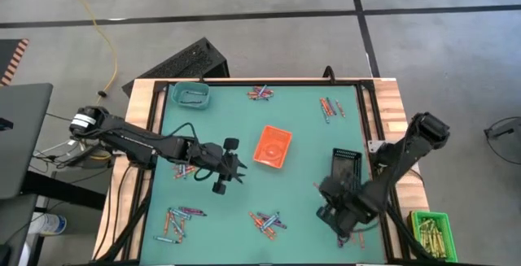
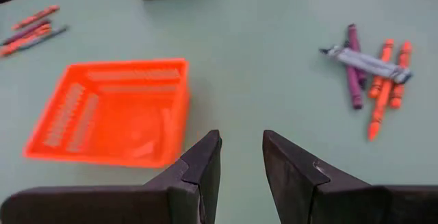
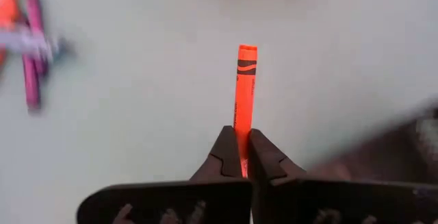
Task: Sort crayons
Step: Put the orange crayon into the orange bin
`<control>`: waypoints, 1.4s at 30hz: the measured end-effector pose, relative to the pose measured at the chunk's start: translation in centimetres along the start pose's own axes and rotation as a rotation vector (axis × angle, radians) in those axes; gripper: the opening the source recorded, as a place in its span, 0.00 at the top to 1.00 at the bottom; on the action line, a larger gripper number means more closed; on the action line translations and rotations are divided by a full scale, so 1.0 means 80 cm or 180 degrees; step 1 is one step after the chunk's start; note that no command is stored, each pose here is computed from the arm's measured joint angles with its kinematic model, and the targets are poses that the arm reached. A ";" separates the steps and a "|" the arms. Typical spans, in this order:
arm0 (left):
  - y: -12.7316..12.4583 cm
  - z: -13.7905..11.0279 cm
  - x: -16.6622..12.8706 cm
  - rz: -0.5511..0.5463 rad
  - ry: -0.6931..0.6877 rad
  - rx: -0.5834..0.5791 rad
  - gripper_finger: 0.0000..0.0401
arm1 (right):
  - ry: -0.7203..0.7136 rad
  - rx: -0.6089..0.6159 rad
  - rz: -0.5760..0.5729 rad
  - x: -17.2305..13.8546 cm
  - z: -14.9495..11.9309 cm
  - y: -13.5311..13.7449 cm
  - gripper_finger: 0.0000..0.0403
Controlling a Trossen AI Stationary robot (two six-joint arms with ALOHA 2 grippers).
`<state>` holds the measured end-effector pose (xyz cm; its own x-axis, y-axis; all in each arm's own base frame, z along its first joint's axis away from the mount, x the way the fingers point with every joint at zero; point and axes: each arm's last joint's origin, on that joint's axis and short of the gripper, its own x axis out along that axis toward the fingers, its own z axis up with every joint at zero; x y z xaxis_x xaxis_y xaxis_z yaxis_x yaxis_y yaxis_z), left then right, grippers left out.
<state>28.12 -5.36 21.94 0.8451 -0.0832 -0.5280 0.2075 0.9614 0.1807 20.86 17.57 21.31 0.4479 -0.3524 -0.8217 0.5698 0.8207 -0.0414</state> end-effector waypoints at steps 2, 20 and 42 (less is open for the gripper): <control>-0.013 -0.008 0.009 -0.0085 0.0051 0.0007 0.75 | -0.0173 -0.0078 0.0060 0.009 0.023 0.000 1.00; -0.114 -0.027 0.053 -0.0262 -0.0061 0.0382 0.75 | -0.0750 0.0178 0.0395 0.096 0.186 -0.055 1.00; -0.127 -0.028 0.048 -0.0205 -0.0062 0.0400 0.75 | -0.0740 0.0271 0.0509 0.107 0.205 -0.073 1.00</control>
<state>28.17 -14.84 16.23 0.8373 -0.1500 -0.5258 0.3207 0.9136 0.2500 32.65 2.41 23.84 0.6768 -0.3233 -0.6614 0.5306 0.8370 0.1339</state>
